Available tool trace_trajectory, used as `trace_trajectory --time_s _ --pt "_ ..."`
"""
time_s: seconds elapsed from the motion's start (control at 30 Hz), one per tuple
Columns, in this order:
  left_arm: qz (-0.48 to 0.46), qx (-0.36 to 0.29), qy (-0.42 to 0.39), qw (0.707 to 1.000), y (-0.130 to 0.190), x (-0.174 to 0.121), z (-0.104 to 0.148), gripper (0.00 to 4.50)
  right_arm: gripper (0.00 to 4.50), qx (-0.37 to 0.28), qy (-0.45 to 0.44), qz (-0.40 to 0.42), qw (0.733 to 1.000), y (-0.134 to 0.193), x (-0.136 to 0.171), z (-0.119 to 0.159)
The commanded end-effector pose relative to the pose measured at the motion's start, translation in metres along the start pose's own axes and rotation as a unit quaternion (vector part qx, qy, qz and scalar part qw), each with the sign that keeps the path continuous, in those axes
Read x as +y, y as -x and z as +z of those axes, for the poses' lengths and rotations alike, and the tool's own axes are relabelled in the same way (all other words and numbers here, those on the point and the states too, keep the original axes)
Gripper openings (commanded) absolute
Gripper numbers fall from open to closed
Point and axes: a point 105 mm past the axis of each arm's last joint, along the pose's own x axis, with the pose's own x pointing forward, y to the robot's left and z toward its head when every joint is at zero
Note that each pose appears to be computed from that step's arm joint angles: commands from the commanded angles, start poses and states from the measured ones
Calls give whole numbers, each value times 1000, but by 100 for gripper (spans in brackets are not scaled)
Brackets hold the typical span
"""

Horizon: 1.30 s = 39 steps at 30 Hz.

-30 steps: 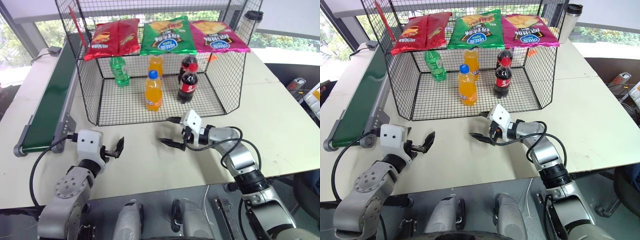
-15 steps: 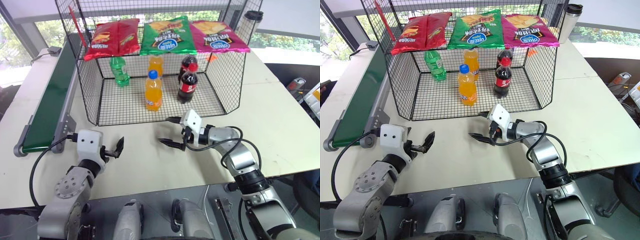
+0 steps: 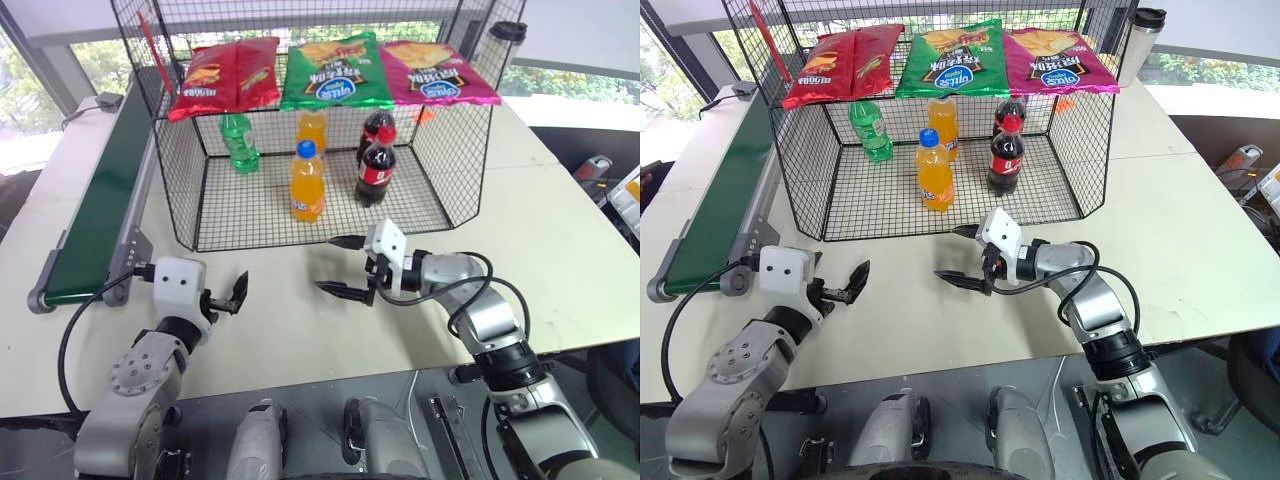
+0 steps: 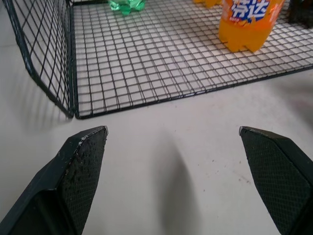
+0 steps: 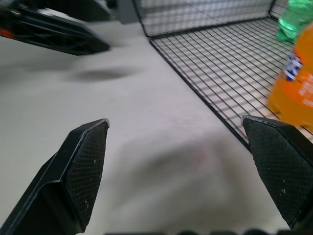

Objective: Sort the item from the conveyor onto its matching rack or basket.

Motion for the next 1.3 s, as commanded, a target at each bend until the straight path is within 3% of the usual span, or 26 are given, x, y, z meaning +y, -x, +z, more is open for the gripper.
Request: trace_trajectory --time_s 0.03,0.33,0.67,0.93,1.3 --pt "10 -30 -12 999 6 3 17 449 450 -32 9 11 999 4 4 18" --pt "48 -55 -16 997 12 13 32 449 450 -36 7 15 999 1 4 18" --pt "157 -87 20 984 27 51 41 449 450 -37 8 20 999 0 5 20" --pt "221 -77 23 972 56 83 31 449 450 -52 5 36 998 -1 11 30" --pt "243 -57 39 967 62 96 17 449 450 -52 3 39 998 -2 13 28"
